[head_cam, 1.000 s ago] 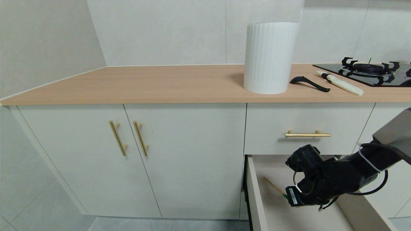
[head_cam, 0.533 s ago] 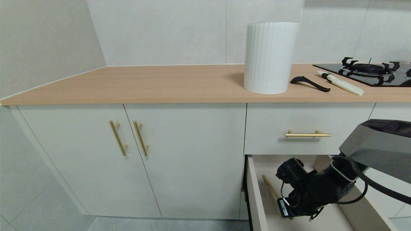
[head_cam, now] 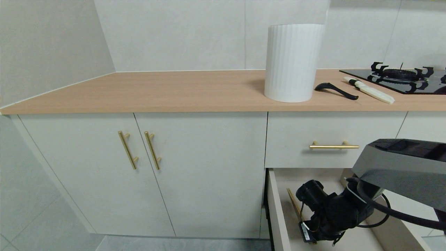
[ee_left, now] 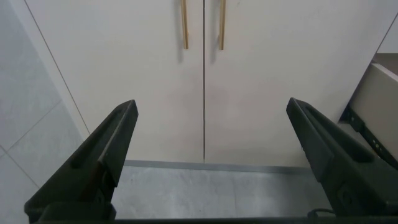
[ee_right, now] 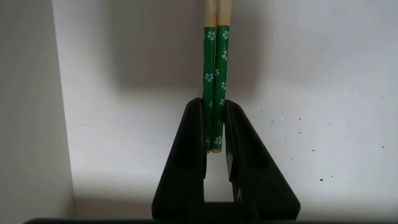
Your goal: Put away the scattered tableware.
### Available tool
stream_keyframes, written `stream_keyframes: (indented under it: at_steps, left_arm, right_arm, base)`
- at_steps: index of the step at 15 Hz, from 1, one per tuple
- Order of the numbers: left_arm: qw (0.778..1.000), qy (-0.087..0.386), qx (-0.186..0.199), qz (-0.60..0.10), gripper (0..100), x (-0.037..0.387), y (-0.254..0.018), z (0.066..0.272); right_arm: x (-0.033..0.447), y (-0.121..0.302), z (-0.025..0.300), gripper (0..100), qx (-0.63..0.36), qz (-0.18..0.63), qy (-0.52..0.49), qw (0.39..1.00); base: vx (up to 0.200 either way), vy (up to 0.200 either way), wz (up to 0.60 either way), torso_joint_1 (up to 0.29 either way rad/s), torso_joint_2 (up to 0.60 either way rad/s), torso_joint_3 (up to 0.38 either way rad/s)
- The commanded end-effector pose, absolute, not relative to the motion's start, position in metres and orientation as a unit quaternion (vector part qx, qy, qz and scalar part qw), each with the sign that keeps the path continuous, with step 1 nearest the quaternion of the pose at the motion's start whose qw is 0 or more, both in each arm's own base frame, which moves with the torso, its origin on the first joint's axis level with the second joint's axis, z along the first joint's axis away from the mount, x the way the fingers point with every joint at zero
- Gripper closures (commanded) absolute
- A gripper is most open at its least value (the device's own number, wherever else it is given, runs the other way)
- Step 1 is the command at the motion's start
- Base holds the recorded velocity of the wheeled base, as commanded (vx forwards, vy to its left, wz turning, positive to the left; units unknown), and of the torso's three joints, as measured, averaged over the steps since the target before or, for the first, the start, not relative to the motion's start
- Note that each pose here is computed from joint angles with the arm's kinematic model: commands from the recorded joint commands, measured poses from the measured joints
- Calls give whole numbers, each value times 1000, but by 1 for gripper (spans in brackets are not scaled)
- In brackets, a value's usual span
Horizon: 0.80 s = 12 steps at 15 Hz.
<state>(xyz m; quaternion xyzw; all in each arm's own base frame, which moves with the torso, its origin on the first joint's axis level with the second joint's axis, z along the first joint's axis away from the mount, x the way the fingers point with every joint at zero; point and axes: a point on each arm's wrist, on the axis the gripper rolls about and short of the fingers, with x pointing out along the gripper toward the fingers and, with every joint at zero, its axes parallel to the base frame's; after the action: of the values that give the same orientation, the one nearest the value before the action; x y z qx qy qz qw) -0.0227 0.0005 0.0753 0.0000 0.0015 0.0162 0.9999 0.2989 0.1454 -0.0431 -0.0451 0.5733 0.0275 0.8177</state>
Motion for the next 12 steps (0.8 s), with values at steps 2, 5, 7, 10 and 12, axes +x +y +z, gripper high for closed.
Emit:
stream_keyframes:
  at_steps: [2,5,7,10,12]
  left_arm:
    - [1000,2,0,17,0,-23,0,75]
    - [1000,2,0,16,0,-23,1,75]
    - [1000,2,0,17,0,-23,0,75]
    - [1000,2,0,17,0,-23,0,75]
    - [1000,2,0,16,0,-23,1,75]
  right_arm:
    - [299,146,-45,100,-47,26,574,817]
    - [299,146,-45,0,-47,26,574,817]
    - [298,146,-45,0,-47,26,575,816]
    - [296,146,-33,0,-44,30,567,822]
    - [292,143,7,0,-25,38,531,846]
  base:
    - [0,0,0,0,0,0]
    - [0,0,0,0,0,0]
    - [0,0,0,0,0,0]
    - [0,0,0,0,0,0]
    - [0,0,0,0,0,0]
